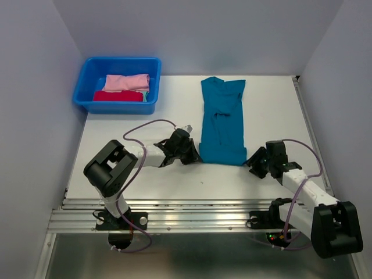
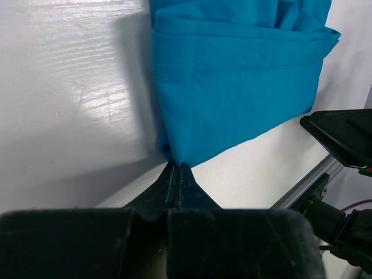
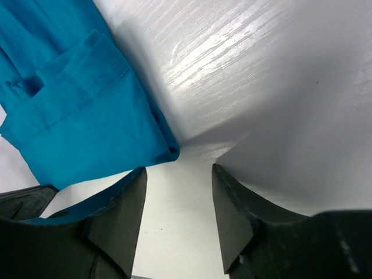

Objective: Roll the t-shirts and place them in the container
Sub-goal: Roll the T-shirt to the center of the board.

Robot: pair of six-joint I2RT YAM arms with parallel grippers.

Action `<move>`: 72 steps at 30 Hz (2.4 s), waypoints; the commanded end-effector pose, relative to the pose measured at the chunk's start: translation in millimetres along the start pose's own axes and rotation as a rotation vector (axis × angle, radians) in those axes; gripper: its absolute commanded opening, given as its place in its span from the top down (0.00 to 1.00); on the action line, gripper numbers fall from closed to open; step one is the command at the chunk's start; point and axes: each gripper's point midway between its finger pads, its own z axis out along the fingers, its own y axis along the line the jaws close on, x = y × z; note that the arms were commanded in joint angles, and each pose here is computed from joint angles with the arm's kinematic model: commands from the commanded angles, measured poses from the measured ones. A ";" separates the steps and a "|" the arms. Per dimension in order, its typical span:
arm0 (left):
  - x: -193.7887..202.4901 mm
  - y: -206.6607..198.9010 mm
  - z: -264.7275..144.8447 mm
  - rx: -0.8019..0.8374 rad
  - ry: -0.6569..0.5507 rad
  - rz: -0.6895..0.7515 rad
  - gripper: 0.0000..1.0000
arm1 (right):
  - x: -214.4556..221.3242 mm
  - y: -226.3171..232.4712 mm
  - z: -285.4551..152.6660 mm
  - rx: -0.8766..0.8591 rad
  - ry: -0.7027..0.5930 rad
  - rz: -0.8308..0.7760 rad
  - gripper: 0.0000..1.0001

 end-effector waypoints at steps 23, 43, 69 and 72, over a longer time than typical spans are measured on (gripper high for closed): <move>4.9 -1.3 -23.4 0.006 -0.031 0.038 1.00 | 30.1 -24.5 -5.6 0.043 0.088 0.015 0.12; 3.5 1.4 -29.2 -0.009 -0.047 0.049 1.00 | 51.3 -23.6 9.1 0.049 0.071 0.047 0.34; -2.4 -9.4 -35.1 -0.002 -0.045 0.062 1.00 | 30.4 -9.2 2.6 0.029 -0.019 0.053 0.99; -9.4 -19.0 -37.7 0.005 -0.048 0.071 1.00 | 23.2 -0.7 -0.9 0.019 -0.035 0.046 0.99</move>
